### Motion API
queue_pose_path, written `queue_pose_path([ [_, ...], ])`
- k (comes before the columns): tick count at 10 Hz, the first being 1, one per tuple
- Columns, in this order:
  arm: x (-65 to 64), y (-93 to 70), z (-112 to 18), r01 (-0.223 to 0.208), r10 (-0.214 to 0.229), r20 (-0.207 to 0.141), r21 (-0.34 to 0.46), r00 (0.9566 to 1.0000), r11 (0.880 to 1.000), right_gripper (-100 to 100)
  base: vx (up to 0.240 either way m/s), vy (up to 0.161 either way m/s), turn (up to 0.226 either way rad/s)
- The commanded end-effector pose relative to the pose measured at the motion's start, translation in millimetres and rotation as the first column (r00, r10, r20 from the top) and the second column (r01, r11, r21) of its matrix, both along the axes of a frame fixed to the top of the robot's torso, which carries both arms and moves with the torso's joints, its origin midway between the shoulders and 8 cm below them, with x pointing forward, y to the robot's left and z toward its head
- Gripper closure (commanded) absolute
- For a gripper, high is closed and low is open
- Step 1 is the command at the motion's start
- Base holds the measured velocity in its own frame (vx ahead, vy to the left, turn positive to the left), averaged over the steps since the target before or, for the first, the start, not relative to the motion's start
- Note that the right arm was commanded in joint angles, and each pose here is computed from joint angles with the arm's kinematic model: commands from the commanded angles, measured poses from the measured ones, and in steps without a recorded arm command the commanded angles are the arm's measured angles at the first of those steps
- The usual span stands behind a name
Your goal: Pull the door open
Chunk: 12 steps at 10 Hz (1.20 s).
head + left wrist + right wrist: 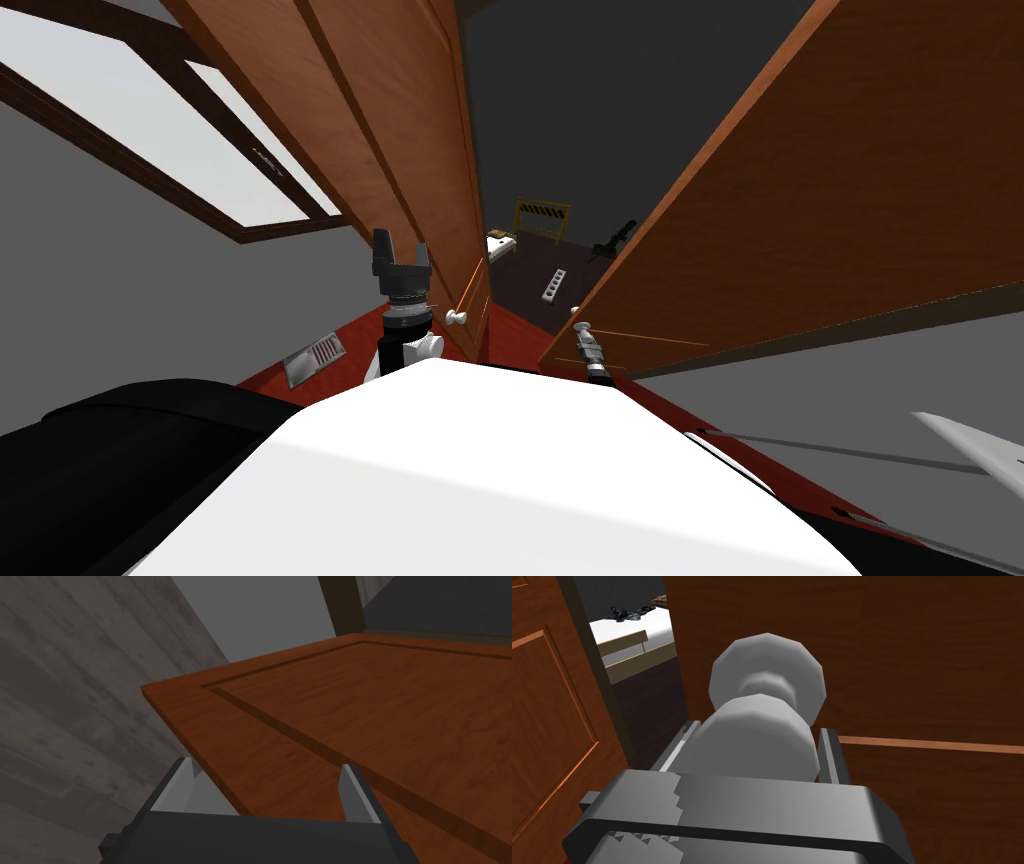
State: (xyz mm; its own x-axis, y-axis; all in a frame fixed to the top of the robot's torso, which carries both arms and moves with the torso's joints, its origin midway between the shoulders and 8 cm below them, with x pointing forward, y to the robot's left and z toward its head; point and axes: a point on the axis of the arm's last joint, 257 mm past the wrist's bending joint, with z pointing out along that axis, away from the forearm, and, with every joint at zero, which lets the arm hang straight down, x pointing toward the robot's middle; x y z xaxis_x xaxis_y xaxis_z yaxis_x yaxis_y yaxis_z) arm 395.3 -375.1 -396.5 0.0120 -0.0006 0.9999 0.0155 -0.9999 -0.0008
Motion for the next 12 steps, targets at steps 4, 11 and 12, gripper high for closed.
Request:
queue_pose_path([
  [4,-18.7,-12.5,-0.1,-0.022,0.022,0.002,-0.005,0.9998,1.000,100,-0.163,-0.035,0.162],
  [11,-48.2,-25.2,-0.4,-0.065,0.065,-0.001,-0.002,0.9979,0.998,100,-0.184,-0.060,0.146],
  [12,-50.1,-25.8,-0.2,-0.068,0.068,0.000,-0.002,0.9977,0.998,100,-0.217,-0.074,0.153],
])
